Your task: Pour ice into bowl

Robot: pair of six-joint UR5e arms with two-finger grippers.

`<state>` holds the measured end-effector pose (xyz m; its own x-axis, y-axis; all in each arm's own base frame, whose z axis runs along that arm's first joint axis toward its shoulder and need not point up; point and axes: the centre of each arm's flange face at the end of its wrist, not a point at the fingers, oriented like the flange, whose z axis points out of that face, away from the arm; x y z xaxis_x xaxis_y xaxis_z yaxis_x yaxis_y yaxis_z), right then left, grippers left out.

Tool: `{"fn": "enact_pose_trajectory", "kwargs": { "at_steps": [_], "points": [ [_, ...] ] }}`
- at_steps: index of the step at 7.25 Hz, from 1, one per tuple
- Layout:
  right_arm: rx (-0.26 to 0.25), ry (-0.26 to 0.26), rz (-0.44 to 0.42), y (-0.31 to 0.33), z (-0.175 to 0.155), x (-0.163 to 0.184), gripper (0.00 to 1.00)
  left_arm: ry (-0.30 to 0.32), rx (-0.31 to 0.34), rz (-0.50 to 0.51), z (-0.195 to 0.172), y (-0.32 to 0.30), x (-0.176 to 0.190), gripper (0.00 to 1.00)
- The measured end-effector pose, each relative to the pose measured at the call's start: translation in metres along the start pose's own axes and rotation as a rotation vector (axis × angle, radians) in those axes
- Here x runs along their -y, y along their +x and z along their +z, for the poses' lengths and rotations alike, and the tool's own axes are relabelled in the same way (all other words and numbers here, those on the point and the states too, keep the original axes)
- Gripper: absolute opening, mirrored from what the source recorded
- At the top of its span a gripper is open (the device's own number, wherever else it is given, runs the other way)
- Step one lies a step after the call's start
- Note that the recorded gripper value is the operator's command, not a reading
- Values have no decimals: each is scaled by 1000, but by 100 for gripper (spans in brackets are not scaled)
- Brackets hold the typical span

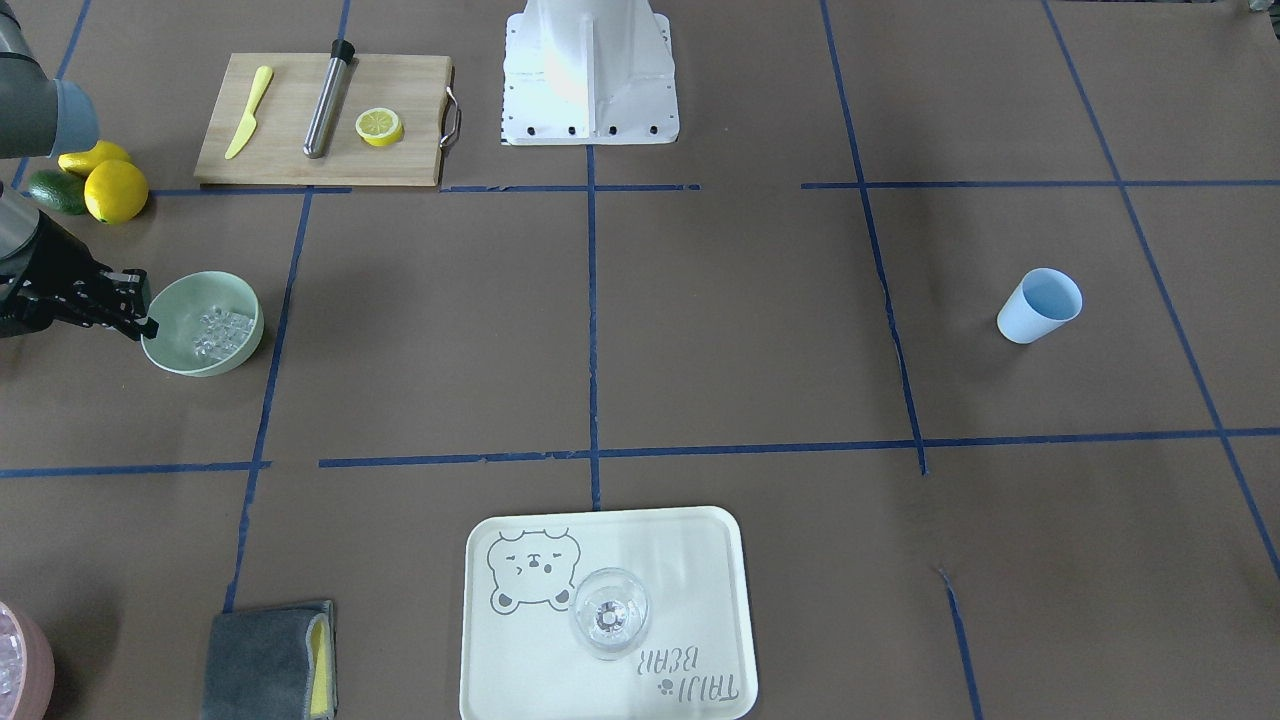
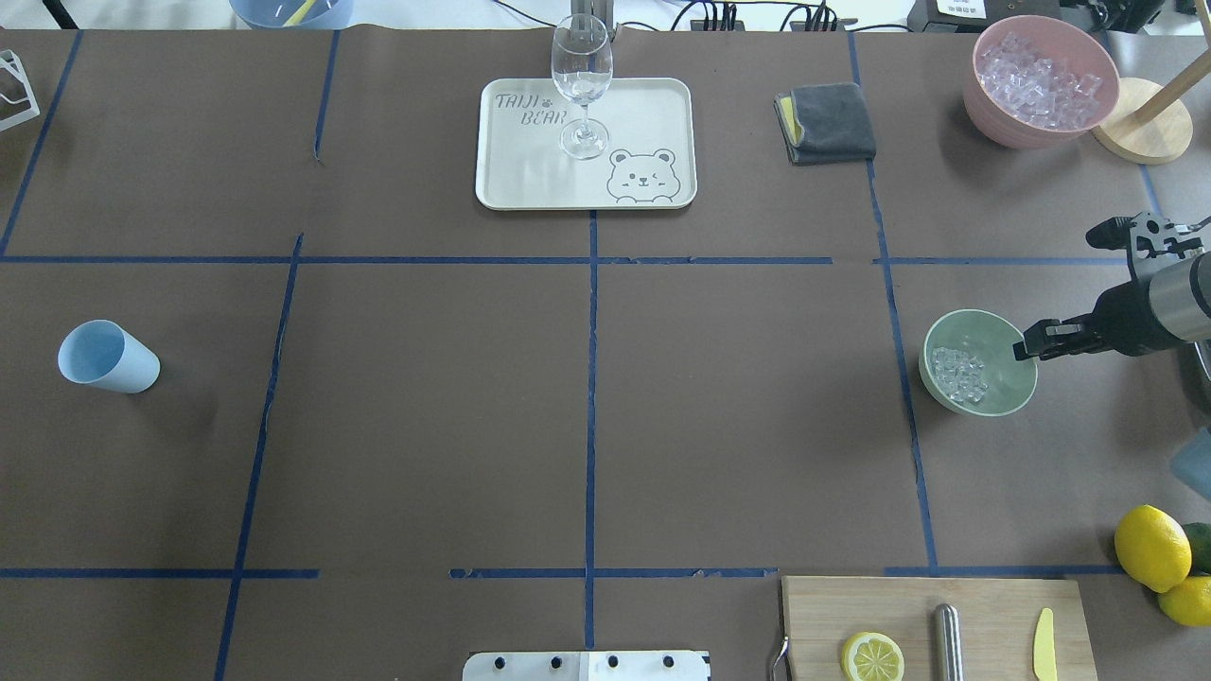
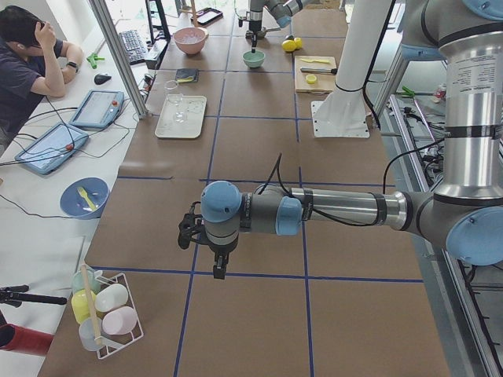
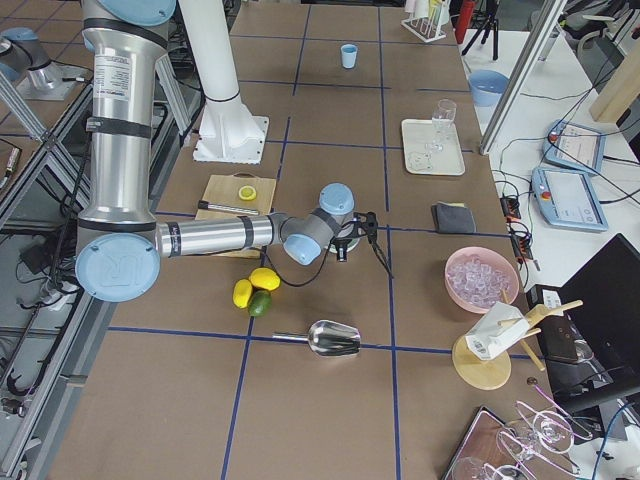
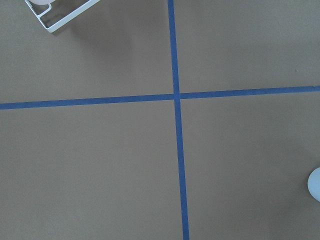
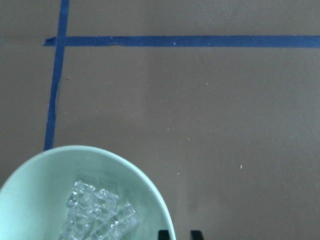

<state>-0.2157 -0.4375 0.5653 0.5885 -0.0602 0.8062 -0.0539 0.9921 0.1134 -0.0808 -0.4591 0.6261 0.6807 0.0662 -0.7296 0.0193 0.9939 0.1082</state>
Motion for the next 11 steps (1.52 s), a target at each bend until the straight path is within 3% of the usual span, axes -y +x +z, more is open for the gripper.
{"fn": "enact_pose_trajectory", "kwargs": {
  "at_steps": [4,6,9,11],
  "points": [
    [9,44,7,33,-49,25,100,4,0,6,-1,2,5,100],
    [-50,32,-78,93,-94,38,100,0,1,3,0,0,5,100],
    [-156,-29,-143,198,-170,34,100,-7,2,-4,3,-3,1,100],
    [-187,-89,-149,259,-204,7,100,-10,0,-8,5,-5,-1,100]
  ]
}}
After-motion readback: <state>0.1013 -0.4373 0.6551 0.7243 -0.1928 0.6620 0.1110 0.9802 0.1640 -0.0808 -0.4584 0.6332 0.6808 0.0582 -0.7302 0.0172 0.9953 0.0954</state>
